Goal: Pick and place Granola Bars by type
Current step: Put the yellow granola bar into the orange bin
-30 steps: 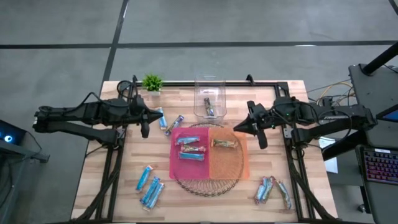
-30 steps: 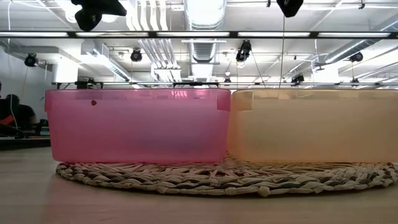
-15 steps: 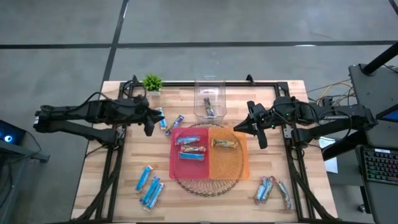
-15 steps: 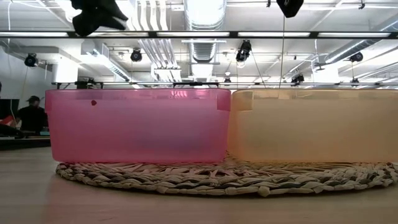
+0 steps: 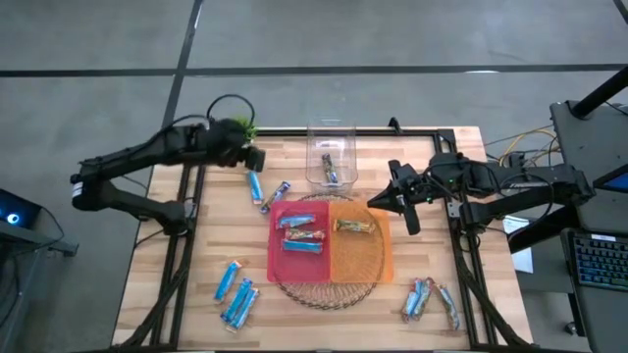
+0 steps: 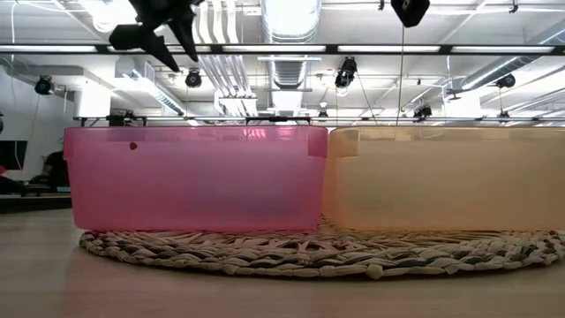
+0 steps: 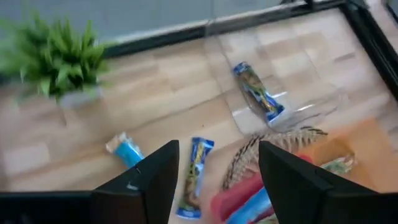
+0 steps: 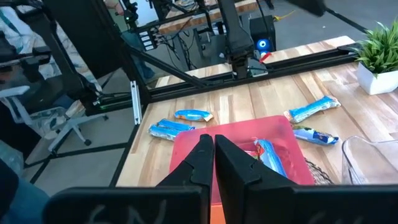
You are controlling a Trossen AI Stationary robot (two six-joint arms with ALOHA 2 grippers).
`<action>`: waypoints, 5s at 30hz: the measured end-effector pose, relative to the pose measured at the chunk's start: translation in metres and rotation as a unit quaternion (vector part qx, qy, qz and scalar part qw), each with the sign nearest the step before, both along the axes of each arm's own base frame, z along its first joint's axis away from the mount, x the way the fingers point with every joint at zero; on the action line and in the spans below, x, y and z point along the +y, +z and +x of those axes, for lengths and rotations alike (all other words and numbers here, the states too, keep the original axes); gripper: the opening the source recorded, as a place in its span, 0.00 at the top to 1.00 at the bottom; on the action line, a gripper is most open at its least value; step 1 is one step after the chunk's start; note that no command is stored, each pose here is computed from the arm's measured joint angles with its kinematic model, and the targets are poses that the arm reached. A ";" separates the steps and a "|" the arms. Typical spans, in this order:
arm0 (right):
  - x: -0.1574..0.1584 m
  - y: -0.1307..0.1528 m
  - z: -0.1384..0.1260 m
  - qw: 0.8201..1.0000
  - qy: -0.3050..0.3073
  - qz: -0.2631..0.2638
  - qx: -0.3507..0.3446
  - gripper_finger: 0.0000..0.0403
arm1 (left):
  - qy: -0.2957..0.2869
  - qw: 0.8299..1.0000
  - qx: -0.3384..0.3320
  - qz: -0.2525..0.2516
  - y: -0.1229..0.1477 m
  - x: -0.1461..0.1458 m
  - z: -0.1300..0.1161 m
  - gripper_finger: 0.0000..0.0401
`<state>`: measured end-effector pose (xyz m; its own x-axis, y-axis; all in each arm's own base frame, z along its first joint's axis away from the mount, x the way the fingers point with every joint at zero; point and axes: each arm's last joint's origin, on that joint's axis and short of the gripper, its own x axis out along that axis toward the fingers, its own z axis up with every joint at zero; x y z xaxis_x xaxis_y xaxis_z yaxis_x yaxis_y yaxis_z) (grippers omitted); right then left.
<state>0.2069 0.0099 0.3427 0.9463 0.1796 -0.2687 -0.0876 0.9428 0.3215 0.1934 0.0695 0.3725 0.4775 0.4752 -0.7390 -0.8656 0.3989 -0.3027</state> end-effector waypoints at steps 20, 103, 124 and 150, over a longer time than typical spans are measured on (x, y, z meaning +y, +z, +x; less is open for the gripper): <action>0.000 -0.007 0.001 0.999 -0.002 0.004 0.035 0.98 | 0.138 0.953 0.220 -0.158 -0.067 0.034 0.056 0.50; 0.000 -0.017 -0.003 0.996 0.000 -0.003 0.085 0.98 | 0.232 0.919 0.155 -0.278 -0.219 0.089 0.029 0.86; 0.000 -0.017 -0.003 0.996 0.000 -0.004 0.084 0.98 | 0.106 0.971 0.092 -0.196 -0.118 0.090 0.062 0.87; 0.000 -0.017 -0.003 0.996 0.000 -0.004 0.084 0.98 | -0.169 0.978 -0.097 -0.071 -0.030 -0.035 0.144 0.87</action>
